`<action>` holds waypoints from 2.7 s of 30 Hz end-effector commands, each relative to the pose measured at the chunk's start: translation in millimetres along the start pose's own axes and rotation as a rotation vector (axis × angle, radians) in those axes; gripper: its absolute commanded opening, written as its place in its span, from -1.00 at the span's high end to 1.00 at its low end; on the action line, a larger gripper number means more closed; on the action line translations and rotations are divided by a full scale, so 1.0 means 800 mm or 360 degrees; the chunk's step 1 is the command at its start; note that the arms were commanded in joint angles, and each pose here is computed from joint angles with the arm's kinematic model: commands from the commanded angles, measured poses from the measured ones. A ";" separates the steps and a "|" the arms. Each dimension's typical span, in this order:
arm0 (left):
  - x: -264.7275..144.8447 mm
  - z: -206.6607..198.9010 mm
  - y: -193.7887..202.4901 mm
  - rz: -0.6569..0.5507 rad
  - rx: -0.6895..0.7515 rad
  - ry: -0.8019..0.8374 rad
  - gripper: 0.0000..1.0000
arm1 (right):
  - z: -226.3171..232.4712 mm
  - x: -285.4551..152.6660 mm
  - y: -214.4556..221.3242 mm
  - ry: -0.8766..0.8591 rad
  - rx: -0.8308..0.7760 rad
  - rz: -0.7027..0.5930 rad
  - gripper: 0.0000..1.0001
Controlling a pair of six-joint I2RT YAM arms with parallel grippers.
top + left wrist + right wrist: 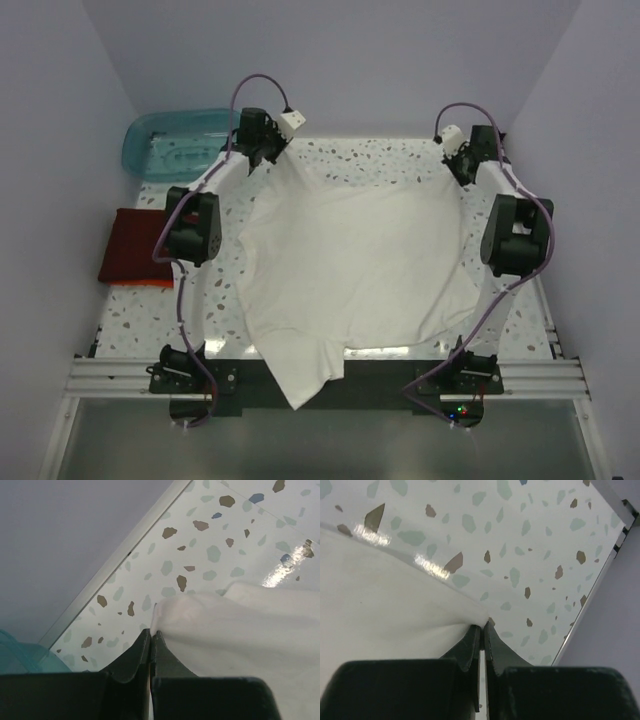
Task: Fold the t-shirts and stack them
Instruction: Flatten the tshirt out
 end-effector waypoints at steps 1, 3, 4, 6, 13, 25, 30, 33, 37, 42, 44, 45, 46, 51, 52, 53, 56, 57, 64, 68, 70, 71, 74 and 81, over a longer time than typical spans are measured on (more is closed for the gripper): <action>-0.001 0.039 -0.022 -0.0099 0.0076 -0.0232 1.00 | -0.017 0.013 -0.038 0.0130 -0.0019 -0.0042 1.00; 0.003 0.043 -0.026 -0.0129 0.0084 -0.0255 1.00 | -0.018 0.020 -0.041 0.0167 -0.0007 -0.0012 1.00; 0.008 0.041 -0.022 -0.0125 0.0078 -0.0249 1.00 | -0.022 0.028 -0.043 0.0189 0.0000 -0.0003 1.00; 0.012 0.052 -0.036 -0.0165 0.0089 -0.0282 1.00 | -0.021 0.030 -0.039 0.0203 0.0036 0.0092 0.97; -0.042 0.075 -0.123 -0.0359 0.0001 -0.0259 -0.31 | -0.049 -0.051 -0.047 0.0072 0.0299 0.0196 -0.47; -0.176 -0.063 -0.040 0.0179 -0.0326 0.0300 -0.30 | 0.080 -0.193 0.122 -0.0565 0.0378 0.0936 -0.02; -0.183 -0.111 0.024 0.0394 -0.0442 0.0403 -0.28 | 0.112 -0.195 0.165 -0.0578 0.0397 0.1037 0.21; -0.179 -0.123 0.043 0.0465 -0.0489 0.0423 -0.26 | 0.130 -0.189 0.186 -0.0611 0.0445 0.1111 0.29; -0.171 -0.132 0.062 0.0532 -0.0526 0.0439 -0.26 | 0.136 -0.177 0.213 -0.0553 0.0420 0.1194 0.30; -0.153 -0.142 0.092 0.0639 -0.0580 0.0433 -0.23 | 0.148 -0.172 0.257 -0.0511 0.0316 0.1328 0.49; -0.149 -0.141 0.101 0.0675 -0.0584 0.0406 -0.22 | 0.144 -0.175 0.270 -0.0457 0.0238 0.1357 0.57; -0.146 -0.143 0.108 0.0703 -0.0586 0.0406 -0.22 | 0.150 -0.181 0.281 -0.0460 0.0213 0.1388 0.60; -0.144 -0.142 0.113 0.0724 -0.0585 0.0384 -0.21 | 0.148 -0.185 0.286 -0.0438 0.0172 0.1415 0.63; -0.140 -0.138 0.152 0.0893 -0.0598 0.0308 -0.10 | 0.137 -0.209 0.309 -0.0308 0.0109 0.1470 0.84; -0.138 -0.138 0.161 0.0922 -0.0605 0.0308 -0.08 | 0.135 -0.213 0.311 -0.0290 0.0098 0.1486 0.85; -0.138 -0.138 0.167 0.0946 -0.0610 0.0301 -0.08 | 0.135 -0.216 0.313 -0.0289 0.0094 0.1490 0.85; -0.137 -0.132 0.172 0.0950 -0.0604 0.0280 -0.06 | 0.127 -0.220 0.308 -0.0244 0.0097 0.1461 0.85; -0.136 -0.129 0.170 0.0939 -0.0595 0.0276 -0.06 | 0.125 -0.220 0.304 -0.0242 0.0104 0.1446 0.85; -0.106 -0.079 0.112 0.0711 -0.0506 0.0248 -0.14 | 0.113 -0.217 0.197 -0.0492 0.0354 0.1049 0.52; -0.095 -0.049 0.064 0.0543 -0.0481 0.0214 -0.16 | 0.100 -0.202 0.136 -0.0534 0.0485 0.0804 0.44; -0.082 -0.044 0.053 0.0507 -0.0461 0.0204 -0.18 | 0.086 -0.188 0.104 -0.0497 0.0534 0.0666 0.46; -0.077 -0.046 0.056 0.0528 -0.0462 0.0213 -0.17 | 0.089 -0.178 0.095 -0.0511 0.0559 0.0648 0.47; -0.055 -0.051 0.055 0.0545 -0.0474 0.0254 -0.14 | 0.087 -0.147 0.063 -0.0475 0.0556 0.0575 0.55; -0.038 -0.066 0.071 0.0630 -0.0459 0.0259 -0.03 | 0.103 -0.085 0.010 -0.0377 0.0360 0.0498 0.68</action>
Point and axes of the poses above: each gripper's point midway between its finger pads, its own x axis out along the fingers, its own z axis along the line the jaws close on, y = z × x, the point moved 2 cm from there along -x, back along the fingers, and after that the axes turned 5 degrees about x, right-handed, at the moved point
